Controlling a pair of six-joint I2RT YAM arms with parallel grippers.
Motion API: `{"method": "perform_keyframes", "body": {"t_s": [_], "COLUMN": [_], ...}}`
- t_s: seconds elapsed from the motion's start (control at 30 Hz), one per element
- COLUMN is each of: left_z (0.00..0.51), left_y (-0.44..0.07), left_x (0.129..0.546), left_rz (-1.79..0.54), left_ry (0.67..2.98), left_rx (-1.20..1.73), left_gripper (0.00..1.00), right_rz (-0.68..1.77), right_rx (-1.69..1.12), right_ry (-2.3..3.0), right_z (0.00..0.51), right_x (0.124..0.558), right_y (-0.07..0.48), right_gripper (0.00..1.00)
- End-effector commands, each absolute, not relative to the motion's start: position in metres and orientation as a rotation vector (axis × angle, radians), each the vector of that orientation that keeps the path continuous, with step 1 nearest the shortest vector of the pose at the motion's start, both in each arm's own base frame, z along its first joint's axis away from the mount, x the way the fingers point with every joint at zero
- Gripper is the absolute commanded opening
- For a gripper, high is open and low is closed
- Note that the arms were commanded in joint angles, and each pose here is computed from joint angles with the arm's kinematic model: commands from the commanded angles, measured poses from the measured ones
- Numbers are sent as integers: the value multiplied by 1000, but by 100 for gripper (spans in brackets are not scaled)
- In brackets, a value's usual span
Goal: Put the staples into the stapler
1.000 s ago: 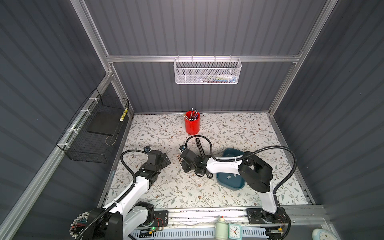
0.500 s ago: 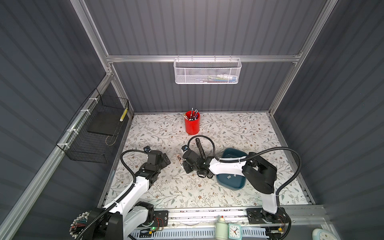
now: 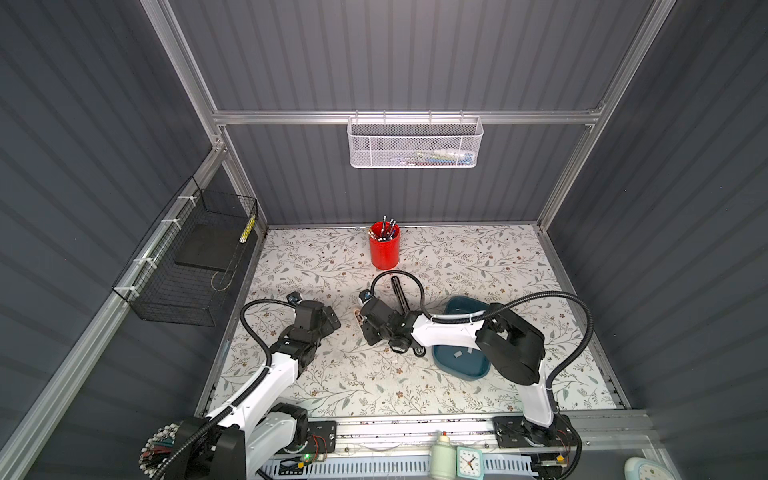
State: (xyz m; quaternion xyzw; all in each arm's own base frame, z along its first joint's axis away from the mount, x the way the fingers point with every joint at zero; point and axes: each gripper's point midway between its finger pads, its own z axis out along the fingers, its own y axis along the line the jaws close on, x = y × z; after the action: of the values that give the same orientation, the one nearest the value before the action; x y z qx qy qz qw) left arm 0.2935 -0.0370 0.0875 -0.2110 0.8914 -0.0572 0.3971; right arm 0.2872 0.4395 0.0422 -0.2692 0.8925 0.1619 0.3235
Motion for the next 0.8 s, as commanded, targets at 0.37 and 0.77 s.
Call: {"method": "perform_keyframes", "body": {"t_s": [0.37,0.77], "left_z": [96,110], "left_y": [-34,-57], "left_x": [296,303], "left_rz": [-127,-271], "left_ry": [2246,2245], "left_rx": [-528,-440], "left_gripper": [100,100], "right_rz": [334,337], "right_rx": [-683,-712], "right_ry": [2489,2444], "right_z": [-1,17], "right_x": [262,269], "right_y": [399,408], "right_gripper": [26,30]}}
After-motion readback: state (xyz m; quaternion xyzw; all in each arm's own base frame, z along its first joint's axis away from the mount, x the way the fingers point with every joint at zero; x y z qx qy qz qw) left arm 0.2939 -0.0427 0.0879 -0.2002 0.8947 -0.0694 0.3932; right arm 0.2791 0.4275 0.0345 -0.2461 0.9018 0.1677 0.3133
